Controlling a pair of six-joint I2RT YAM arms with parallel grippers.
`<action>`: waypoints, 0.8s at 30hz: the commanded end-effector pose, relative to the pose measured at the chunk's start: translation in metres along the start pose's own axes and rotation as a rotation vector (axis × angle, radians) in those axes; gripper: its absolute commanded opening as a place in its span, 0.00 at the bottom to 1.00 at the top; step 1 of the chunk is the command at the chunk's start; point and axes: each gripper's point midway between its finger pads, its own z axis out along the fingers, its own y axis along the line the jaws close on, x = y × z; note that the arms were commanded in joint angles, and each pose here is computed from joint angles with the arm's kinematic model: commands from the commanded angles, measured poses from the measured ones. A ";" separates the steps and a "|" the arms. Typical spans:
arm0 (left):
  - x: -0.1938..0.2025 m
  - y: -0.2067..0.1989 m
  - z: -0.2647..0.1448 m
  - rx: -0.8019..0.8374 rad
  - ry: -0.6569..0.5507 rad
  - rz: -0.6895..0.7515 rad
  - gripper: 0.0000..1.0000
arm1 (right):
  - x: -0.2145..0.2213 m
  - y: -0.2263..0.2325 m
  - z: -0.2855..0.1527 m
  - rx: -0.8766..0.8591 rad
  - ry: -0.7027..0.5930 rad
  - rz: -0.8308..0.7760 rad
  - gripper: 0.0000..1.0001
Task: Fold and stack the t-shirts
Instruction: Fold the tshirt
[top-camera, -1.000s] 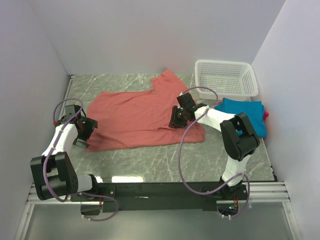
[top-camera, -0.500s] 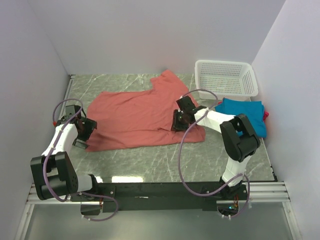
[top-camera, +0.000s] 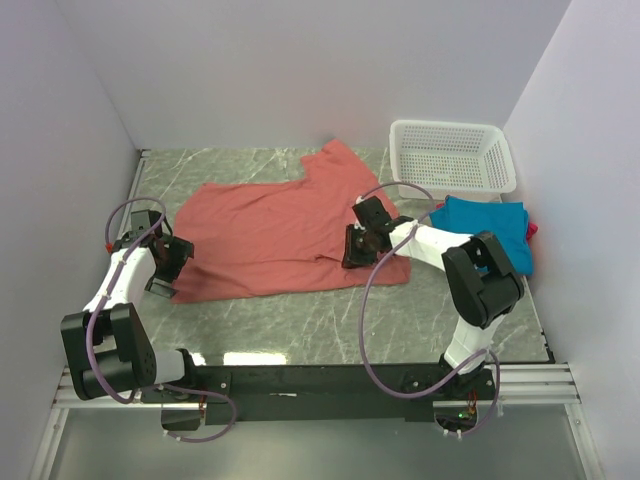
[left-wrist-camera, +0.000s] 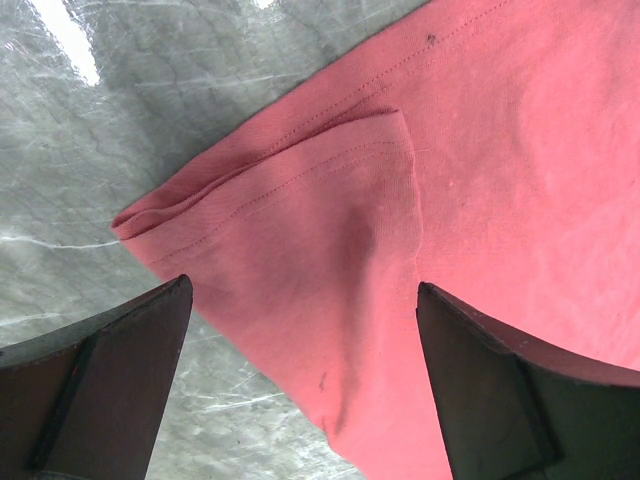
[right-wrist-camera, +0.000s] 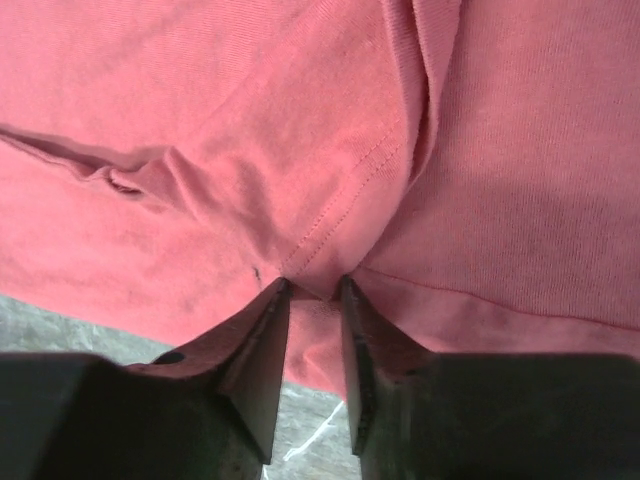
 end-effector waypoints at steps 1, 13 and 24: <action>-0.013 -0.013 -0.010 0.040 -0.045 0.004 0.99 | -0.014 0.010 0.005 -0.019 -0.033 -0.020 0.33; -0.010 -0.014 -0.011 0.062 -0.038 0.009 1.00 | -0.042 0.011 0.006 0.025 -0.099 -0.054 0.04; -0.009 -0.016 -0.009 0.071 -0.032 0.006 0.99 | -0.084 0.028 0.014 0.040 -0.159 -0.144 0.00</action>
